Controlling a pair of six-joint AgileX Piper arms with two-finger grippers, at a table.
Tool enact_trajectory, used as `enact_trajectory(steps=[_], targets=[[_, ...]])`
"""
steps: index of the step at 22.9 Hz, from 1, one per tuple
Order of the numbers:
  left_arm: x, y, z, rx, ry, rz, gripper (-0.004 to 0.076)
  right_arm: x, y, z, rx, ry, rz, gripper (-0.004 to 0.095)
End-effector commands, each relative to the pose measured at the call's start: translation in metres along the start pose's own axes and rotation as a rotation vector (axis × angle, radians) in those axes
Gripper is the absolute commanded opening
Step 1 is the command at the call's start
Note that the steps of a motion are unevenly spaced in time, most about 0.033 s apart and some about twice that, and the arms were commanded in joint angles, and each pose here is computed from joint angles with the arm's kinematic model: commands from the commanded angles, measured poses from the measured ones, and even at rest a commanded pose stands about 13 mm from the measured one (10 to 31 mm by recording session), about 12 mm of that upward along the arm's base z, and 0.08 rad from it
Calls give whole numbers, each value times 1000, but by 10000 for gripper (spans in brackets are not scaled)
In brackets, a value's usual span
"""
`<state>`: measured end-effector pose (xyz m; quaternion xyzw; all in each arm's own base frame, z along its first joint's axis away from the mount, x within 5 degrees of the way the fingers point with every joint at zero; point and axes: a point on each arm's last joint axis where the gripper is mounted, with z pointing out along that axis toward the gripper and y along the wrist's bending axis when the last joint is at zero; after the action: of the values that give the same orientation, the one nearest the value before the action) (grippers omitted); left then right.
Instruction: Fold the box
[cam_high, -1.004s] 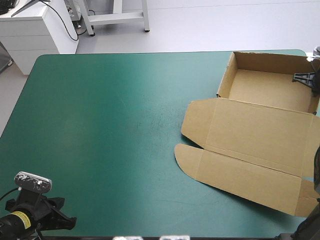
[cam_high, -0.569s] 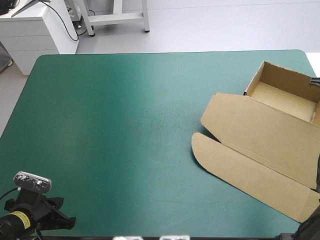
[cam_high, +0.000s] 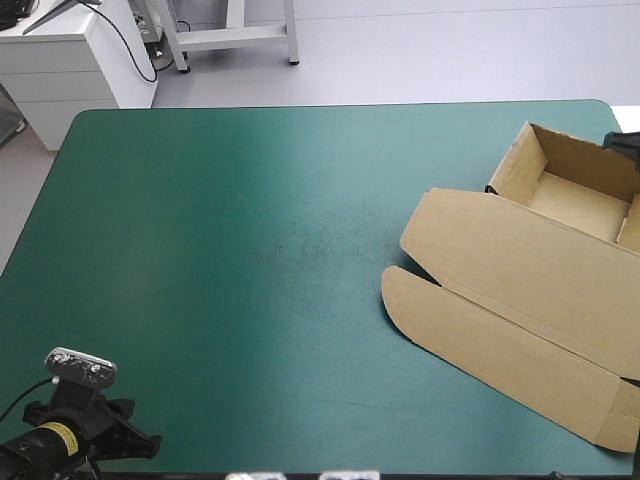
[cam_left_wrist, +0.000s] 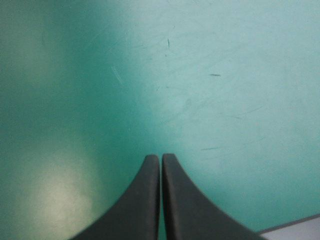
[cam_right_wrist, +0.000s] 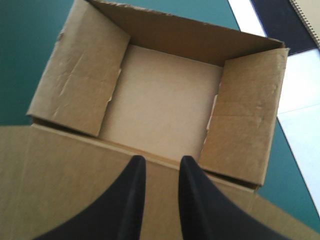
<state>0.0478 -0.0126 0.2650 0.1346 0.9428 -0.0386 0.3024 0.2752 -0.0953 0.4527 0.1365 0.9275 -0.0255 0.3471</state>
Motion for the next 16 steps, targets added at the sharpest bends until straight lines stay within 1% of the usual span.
enact_trajectory(steps=[1, 3, 4, 5, 6, 9, 11, 16], targets=[[-10, -4, 0, 40, -117, -5, -8, 32, 15, -45, -51, -62, -44, 112], [-8, -4, 0, 41, -114, 23, -8, 77, 27, -59, -93, -37, -117, 72], [-8, -4, 0, 41, -116, 25, -8, 94, 29, -57, -105, -22, -132, 68], [-7, -3, -2, 42, -126, 24, -8, 120, 35, -59, -133, -19, -173, 68], [-7, -3, -2, 42, -128, 24, -8, 131, 37, -58, -149, -13, -188, 68], [-7, -3, -2, 41, -130, 25, -8, 189, 40, -50, -198, 29, -234, 67], [-7, -3, -2, 41, -130, 25, -8, 212, 38, -43, -205, 35, -249, 64], [-7, -3, -2, 41, -130, 25, -8, 255, 34, -31, -209, 29, -237, 64]])
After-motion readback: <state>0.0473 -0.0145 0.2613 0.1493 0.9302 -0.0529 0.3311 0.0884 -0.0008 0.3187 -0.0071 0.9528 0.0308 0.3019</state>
